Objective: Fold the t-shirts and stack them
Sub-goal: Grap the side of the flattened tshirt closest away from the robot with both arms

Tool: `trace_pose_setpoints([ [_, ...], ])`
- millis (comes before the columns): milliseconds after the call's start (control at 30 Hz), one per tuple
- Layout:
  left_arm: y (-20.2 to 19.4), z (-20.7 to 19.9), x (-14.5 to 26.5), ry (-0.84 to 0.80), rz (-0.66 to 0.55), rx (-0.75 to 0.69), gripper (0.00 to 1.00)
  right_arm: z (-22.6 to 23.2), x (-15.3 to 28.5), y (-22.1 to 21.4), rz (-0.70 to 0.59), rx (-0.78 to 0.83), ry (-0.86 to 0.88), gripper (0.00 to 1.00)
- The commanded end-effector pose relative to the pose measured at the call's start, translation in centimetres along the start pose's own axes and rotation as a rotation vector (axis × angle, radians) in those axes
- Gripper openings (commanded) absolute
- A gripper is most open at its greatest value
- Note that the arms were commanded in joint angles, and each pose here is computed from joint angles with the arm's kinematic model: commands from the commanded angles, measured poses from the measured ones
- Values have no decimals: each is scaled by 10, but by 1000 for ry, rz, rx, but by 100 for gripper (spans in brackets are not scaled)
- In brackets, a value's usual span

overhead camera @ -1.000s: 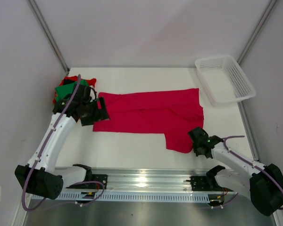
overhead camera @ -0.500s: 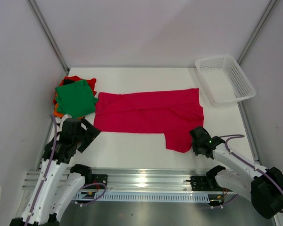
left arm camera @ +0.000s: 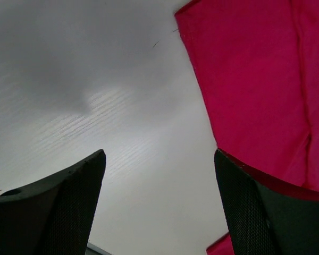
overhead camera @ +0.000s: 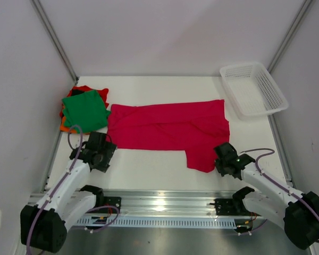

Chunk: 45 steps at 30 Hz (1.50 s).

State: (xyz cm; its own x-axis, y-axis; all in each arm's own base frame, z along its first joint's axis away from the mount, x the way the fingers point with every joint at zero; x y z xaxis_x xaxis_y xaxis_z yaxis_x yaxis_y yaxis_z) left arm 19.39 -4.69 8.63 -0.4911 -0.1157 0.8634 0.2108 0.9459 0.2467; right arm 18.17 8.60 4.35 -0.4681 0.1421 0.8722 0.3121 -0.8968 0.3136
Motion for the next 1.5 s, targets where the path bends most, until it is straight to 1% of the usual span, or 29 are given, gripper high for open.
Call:
trace_pose_setpoints([
  [0,4,-25,-15,-40,-28,117,84,13,15,2,16,51,41,0],
  [33,6,-29,-18,-40,-41,137,85,11,16,3,15,66,40,0],
  [167,13,-40,-29,1,-82,145,85,10,23,8,11,92,65,0],
  [233,17,-37,-35,32,-118,146,85,10,24,11,9,92,69,0],
  [267,21,-44,-34,21,-137,155,85,9,25,12,9,102,71,0],
  [433,37,-39,-35,75,-243,204,85,10,26,16,17,116,78,0],
  [567,44,-37,-32,64,-286,242,85,13,28,19,15,120,84,0],
  [667,49,-40,-32,70,-309,240,85,14,28,19,17,121,82,0],
  [867,48,-46,-42,130,-312,214,86,15,29,21,12,115,76,0],
  [1133,30,-54,-72,206,-226,164,86,10,33,29,-18,88,65,0],
  [1167,29,-53,-73,223,-224,157,81,10,34,30,-22,83,63,0],
  [1200,29,-52,-74,234,-223,150,79,9,34,31,-22,81,58,0],
  [1300,33,-59,-75,225,-240,147,83,8,33,32,-26,73,54,0],
  [1467,44,-54,-79,276,-274,133,84,9,34,32,-28,60,54,0],
])
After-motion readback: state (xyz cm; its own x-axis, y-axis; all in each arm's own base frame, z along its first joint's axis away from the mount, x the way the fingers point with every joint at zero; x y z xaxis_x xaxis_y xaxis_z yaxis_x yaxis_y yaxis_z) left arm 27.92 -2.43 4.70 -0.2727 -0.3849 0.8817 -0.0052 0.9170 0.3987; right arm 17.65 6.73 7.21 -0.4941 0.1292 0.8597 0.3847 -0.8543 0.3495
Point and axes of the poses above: each gripper's point midway between its finger pads, its own x axis back along the fingers, its own z axis along the line the jaws close on, y = z × x, the point moved 2 cm from there along x, back along the fingers, and after that the axes turned 5 degrees about x, right-handed, at the moved point
